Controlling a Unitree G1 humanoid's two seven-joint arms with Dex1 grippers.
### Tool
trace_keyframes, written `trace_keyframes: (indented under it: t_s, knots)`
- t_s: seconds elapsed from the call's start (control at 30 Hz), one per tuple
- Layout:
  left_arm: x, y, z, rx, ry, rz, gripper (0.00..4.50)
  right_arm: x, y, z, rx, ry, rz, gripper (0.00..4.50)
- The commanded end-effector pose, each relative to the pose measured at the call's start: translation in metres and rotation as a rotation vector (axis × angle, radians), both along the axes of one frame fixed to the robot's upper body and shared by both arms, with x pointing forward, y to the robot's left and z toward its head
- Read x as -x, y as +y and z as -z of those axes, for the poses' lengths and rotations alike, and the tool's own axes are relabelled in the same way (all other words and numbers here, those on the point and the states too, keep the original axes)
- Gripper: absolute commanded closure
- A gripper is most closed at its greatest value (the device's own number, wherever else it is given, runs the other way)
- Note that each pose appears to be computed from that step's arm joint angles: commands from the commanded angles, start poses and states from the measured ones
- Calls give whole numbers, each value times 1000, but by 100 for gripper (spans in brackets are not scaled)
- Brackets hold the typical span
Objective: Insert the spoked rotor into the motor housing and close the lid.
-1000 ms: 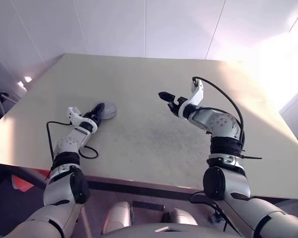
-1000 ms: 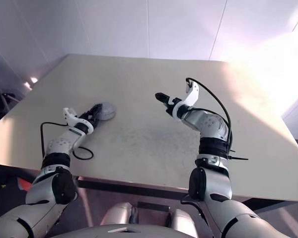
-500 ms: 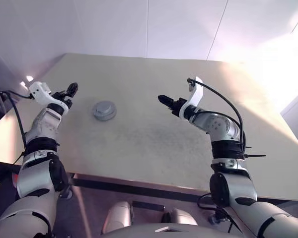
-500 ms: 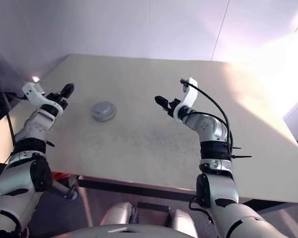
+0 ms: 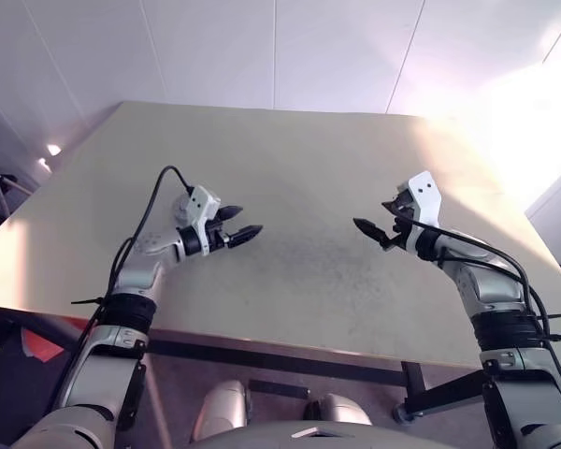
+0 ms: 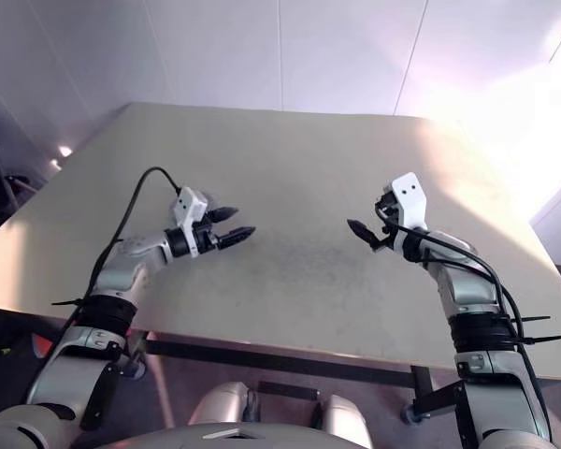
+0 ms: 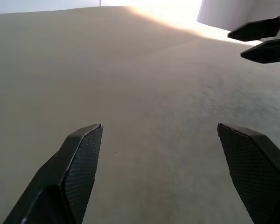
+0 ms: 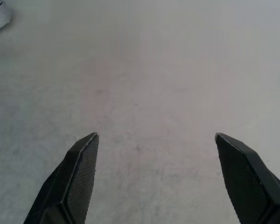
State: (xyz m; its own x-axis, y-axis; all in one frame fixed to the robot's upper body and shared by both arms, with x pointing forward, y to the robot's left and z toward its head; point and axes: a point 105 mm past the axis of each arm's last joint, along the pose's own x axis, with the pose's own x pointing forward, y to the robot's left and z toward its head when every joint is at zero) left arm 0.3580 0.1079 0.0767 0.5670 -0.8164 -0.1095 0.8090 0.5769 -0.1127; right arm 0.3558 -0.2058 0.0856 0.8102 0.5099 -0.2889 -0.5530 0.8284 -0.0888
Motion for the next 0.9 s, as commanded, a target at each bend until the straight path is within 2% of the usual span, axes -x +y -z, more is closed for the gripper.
trace_keyframes:
  t_s: [0.03, 0.9]
  knots:
    - [-4, -4, -18, 12, -76, 7, 34, -1, 2, -20, 2, -82, -41, 0]
    - [-14, -9, -16, 16, -96, -42, 34, -13, 9, -15, 52, -86, -11, 0]
